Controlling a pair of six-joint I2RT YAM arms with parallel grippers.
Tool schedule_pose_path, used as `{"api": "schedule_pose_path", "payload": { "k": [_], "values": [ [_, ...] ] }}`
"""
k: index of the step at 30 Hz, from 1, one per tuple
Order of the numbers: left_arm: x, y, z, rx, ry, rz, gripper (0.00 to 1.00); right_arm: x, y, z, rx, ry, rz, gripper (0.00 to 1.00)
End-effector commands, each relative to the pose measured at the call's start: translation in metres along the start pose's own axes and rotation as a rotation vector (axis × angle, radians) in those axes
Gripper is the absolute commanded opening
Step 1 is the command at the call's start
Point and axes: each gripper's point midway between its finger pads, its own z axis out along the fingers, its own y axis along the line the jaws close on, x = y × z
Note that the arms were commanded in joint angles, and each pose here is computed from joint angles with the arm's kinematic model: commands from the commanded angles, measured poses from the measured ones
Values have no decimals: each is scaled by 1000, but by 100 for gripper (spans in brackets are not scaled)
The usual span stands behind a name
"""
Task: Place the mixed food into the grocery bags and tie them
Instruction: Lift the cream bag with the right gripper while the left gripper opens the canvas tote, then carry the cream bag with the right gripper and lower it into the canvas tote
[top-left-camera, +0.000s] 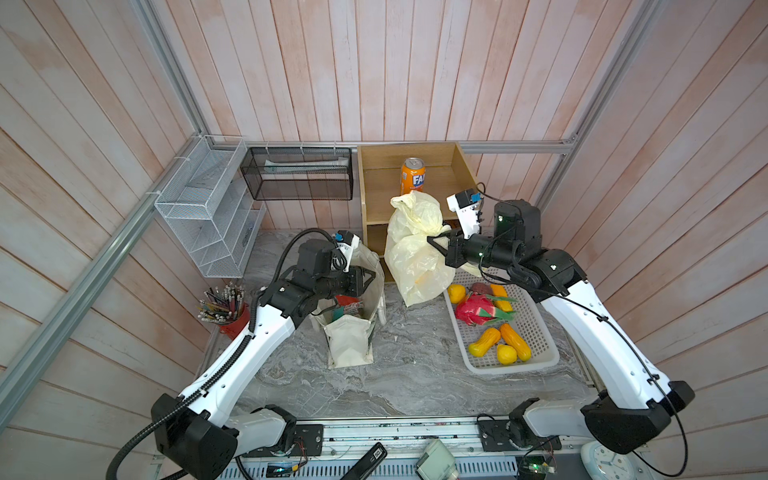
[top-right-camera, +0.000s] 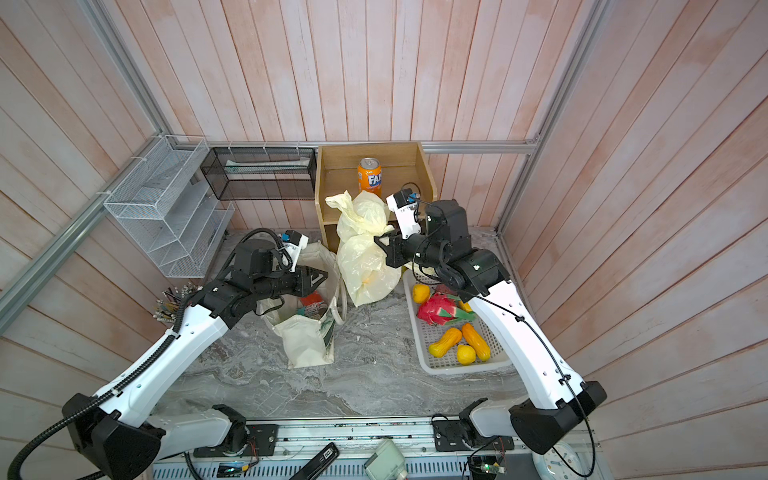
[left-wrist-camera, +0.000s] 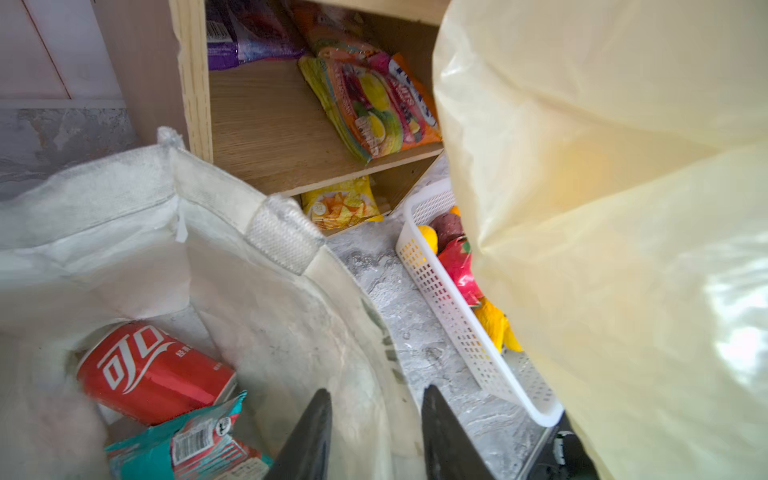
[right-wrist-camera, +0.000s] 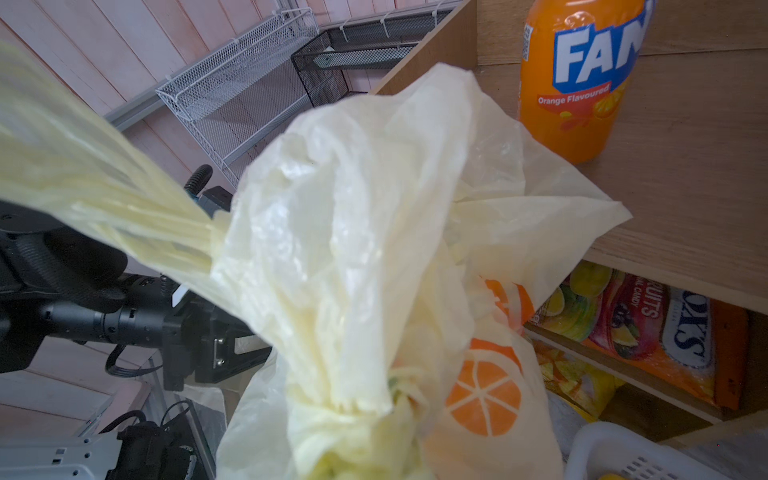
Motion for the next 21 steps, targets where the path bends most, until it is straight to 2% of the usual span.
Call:
{"api": "schedule_pose_path", "payload": {
  "k": [1,5,10,16,21],
  "values": [
    [-38,-1,-33,-42,-139,50,42,-18,15,-5,-41,-30,5,0],
    [-40,41,-53,-215,-170,46,43,-28,33,3,-64,-30,-15,0],
    [-20,94,-67,-395,-144,34,46,-32,61,34,-101,12,-52,0],
    [11,131,-64,-440,-95,-29,47,-28,86,82,-106,61,-80,0],
    [29,142,-57,-443,-64,-42,44,-18,93,118,-91,98,-77,0]
  ]
}}
